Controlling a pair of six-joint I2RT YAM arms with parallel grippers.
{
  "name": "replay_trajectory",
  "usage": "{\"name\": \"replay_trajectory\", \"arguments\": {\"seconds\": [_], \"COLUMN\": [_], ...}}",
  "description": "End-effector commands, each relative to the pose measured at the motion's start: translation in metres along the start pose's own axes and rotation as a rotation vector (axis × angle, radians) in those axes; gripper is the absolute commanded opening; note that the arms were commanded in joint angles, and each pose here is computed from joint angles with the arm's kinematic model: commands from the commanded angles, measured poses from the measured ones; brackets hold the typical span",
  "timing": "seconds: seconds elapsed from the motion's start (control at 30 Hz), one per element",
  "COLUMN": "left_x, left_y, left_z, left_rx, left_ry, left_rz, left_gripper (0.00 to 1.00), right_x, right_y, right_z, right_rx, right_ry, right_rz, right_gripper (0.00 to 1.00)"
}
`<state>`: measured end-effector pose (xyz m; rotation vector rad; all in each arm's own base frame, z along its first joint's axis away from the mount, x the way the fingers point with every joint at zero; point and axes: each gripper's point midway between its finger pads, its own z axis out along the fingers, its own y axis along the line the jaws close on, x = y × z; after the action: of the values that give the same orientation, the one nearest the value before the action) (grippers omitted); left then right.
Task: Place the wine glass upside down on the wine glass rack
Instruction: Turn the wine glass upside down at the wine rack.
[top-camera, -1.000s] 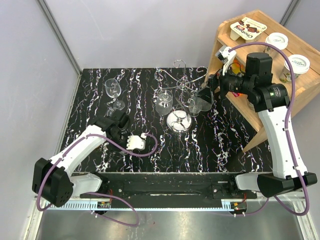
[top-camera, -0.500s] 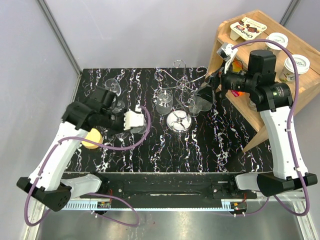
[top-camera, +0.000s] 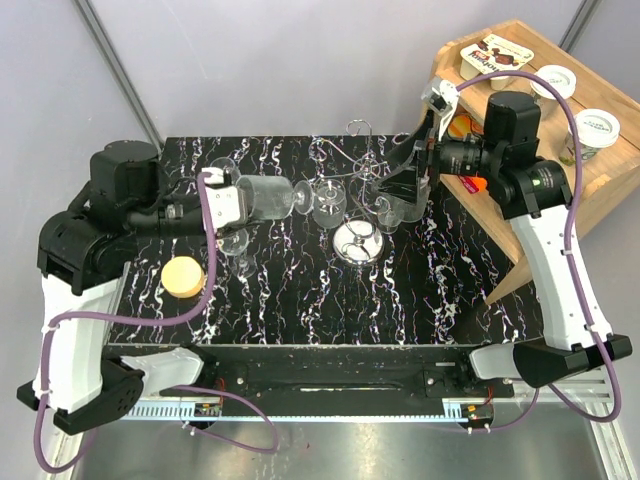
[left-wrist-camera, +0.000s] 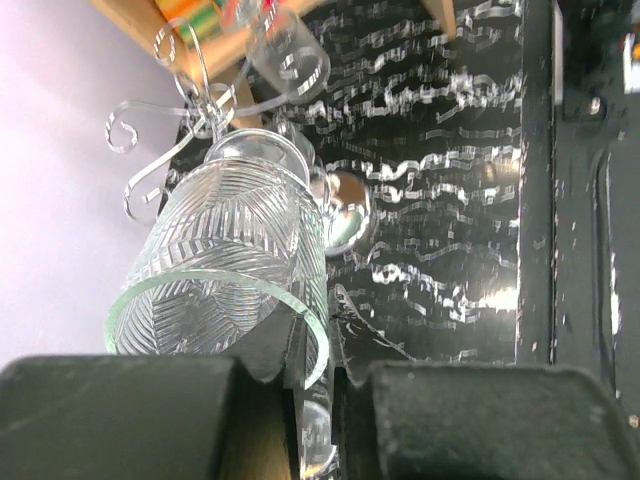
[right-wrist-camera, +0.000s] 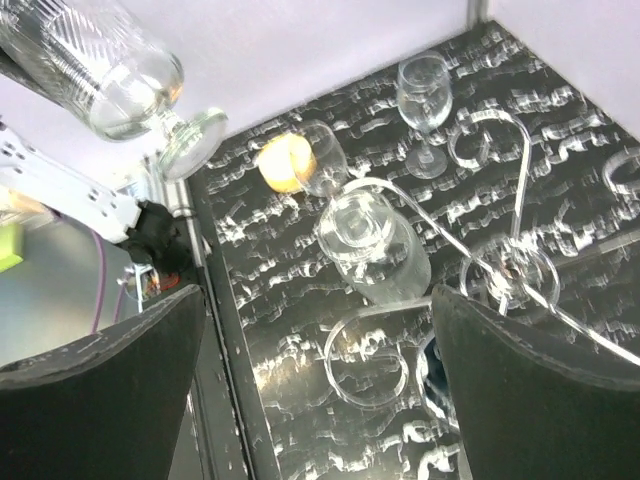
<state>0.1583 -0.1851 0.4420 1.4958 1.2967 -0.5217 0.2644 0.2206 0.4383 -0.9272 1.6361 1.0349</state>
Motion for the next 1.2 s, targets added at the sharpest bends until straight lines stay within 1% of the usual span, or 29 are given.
{"name": "replay_trajectory", "arguments": {"seconds": [0.0, 0.13, 0.3, 0.53, 0.7, 0.87, 1.07, 1.17], "left_x": [-0.066, -0.089, -0.104, -0.113, -0.111, -0.105, -0.097, -0.094], "left_y": [0.022, 0.036, 0.056, 0.067, 0.066, 0.066, 0.063, 0.063], "left_z": [0.003, 0.013, 0.025, 0.041, 0.05, 0.056, 0.062, 0.064], "left_rx": [-0.011, 0.016, 0.019, 0.085, 0.134, 0.146, 0.165, 0.169], "left_ry": [-0.251, -0.342, -0.407, -0.468, -0.483, -0.477, -0.466, -0.46], "left_rz": [0.039, -0.006, -0.022, -0.054, -0.085, -0.094, -0.102, -0.101], "left_gripper": [0.0, 0.0, 0.0, 0.0, 0.0, 0.0, 0.0, 0.0], "right_x": [-0.033, -0.042, -0.053, -0.053, -0.049, -0.045, -0.047, -0.048], "right_y": [0.031, 0.042, 0.05, 0.044, 0.043, 0.042, 0.039, 0.038], "right_z": [0.009, 0.021, 0.03, 0.036, 0.038, 0.037, 0.029, 0.026], "right_rx": [-0.154, -0.264, -0.354, -0.364, -0.372, -0.374, -0.356, -0.349], "right_ry": [-0.124, -0.13, -0.143, -0.147, -0.144, -0.14, -0.148, -0.151], "right_rz": [-0.065, -0.031, -0.011, -0.008, -0.013, -0.02, -0.031, -0.033], "right_gripper": [0.99, 0.99, 1.0, 0.99, 1.0, 0.89, 0.84, 0.83]}}
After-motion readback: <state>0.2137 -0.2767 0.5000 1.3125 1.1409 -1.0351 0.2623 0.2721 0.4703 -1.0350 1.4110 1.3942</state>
